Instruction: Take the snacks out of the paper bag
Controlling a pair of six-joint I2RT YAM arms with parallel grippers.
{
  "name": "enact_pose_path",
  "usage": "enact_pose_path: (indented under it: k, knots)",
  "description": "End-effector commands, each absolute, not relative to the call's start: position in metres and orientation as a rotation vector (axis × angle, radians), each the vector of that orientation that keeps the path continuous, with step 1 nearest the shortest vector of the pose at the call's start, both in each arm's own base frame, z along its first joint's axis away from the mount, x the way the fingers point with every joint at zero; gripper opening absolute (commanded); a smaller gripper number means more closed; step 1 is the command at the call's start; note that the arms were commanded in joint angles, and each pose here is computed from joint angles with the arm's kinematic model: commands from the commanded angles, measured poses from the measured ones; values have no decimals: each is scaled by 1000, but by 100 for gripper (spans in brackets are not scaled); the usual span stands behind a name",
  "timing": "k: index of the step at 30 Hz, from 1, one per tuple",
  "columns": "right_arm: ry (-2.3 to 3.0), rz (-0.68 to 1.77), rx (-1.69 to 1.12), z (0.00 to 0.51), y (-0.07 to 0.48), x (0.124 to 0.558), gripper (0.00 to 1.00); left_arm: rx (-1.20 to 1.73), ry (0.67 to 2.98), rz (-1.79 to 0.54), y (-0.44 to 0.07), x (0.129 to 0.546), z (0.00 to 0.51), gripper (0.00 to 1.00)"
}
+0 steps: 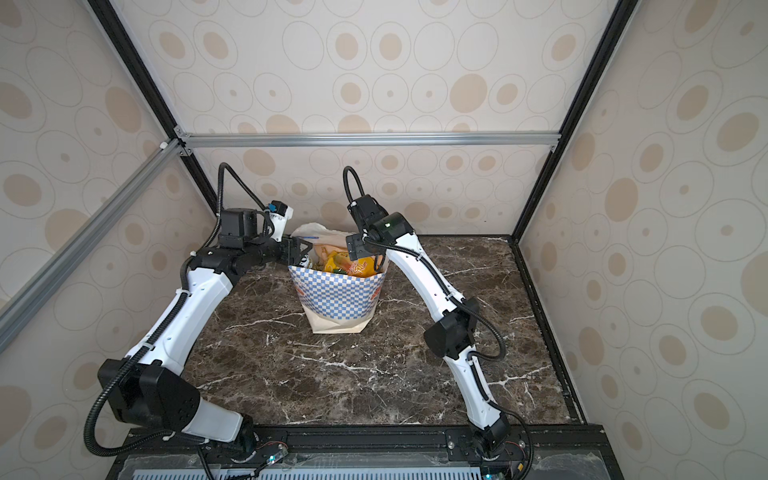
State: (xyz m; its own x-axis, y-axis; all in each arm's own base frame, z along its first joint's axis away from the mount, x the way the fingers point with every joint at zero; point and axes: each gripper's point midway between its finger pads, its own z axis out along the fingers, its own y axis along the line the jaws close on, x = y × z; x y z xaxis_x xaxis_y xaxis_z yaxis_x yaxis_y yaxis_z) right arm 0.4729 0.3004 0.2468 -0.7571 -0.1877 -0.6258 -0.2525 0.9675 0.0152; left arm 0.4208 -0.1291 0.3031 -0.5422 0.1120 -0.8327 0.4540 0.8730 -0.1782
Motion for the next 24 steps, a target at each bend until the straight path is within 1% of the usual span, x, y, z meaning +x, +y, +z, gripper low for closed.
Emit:
enact_pose_path:
  k: [1,3,5,8,9,13,17,19,20,24]
  knots:
    - [2502,48,-271,222,293,475,93,426,2098,-403,-123,416,307,32]
    - [2503,22,-223,214,291,480,93,409,2095,-398,-120,415,306,18]
    - [2506,40,-185,208,294,483,93,393,2087,-373,-117,414,305,10]
    - [2500,67,-127,200,298,489,90,349,2071,-301,-105,415,308,2]
    - [2500,70,-115,199,300,490,90,334,2061,-280,-101,414,311,0]
    - [2513,69,-62,189,299,491,90,291,2022,-258,-96,412,322,0]
    - [2533,98,-26,170,306,495,91,265,1987,-295,-98,410,330,0]
    - [2532,121,-22,163,312,499,89,261,1978,-317,-100,409,330,0]
    - [2526,134,-19,162,315,502,86,258,1981,-326,-101,408,329,0]
    - [2510,166,-16,160,321,507,57,245,1992,-335,-100,406,325,0]
